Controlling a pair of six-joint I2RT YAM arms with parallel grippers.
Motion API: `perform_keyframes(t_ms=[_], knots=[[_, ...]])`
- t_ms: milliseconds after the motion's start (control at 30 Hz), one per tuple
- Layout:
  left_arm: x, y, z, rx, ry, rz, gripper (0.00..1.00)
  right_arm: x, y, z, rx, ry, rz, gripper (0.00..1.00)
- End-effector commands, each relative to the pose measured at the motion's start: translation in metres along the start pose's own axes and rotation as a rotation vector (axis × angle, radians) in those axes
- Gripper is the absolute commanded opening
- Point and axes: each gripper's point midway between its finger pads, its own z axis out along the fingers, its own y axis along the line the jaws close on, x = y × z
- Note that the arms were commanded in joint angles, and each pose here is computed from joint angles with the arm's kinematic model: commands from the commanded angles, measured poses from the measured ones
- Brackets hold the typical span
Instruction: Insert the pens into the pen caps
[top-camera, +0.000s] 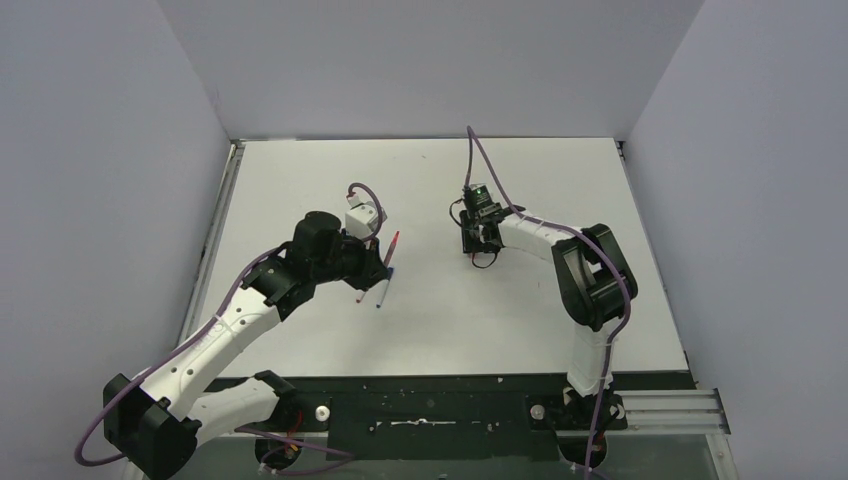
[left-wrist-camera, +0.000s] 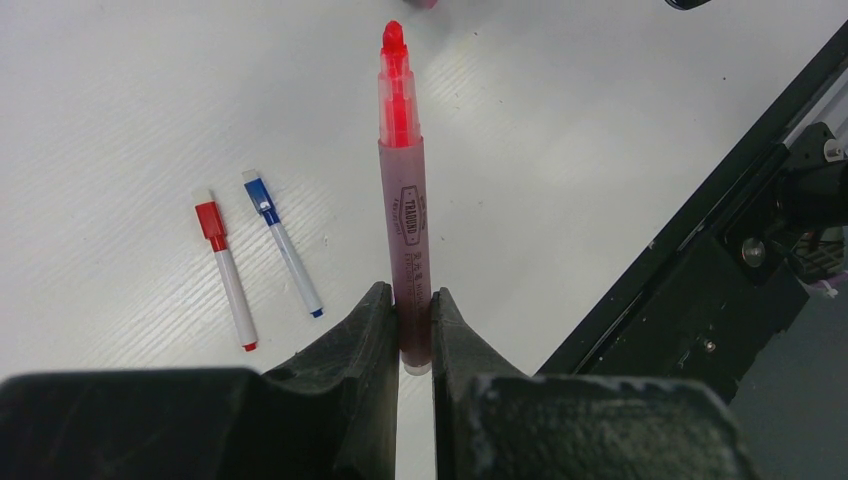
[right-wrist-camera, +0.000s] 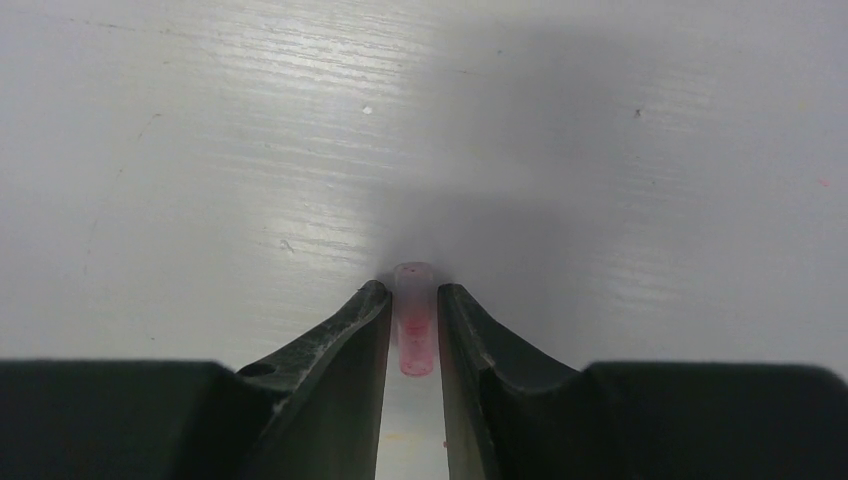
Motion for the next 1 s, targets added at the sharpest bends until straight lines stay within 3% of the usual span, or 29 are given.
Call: perform_keyframes(t_ms=[0,133,367,467,700,967], knots=[[-0.023,-0.009,-0.008,0.023,-0.058,0.037,0.00,0.006,-0.002,0.006,-0.005,0.001,-0.008,0.24],[-0.022,-0.008,-0.007,0.019,-0.053,0.039,0.00,0.016,-0.005,0.009,0.010,0.024,-0.022,0.20],[-0.018,-0.006,-0.009,0.009,-0.041,0.044,0.00,0.020,-0.007,0.014,0.032,0.050,-0.051,0.00],[-0.014,-0.005,-0.008,0.008,-0.036,0.040,0.00,0.011,-0.003,0.007,0.012,0.017,-0.045,0.00],[-0.004,-0.006,0.001,0.030,-0.043,0.014,0.00,-0.041,0.030,-0.044,-0.156,-0.165,0.008,0.00],[-0.011,-0.023,0.015,0.148,-0.195,-0.114,0.00,-0.092,0.087,-0.148,-0.386,-0.487,0.083,0.00]])
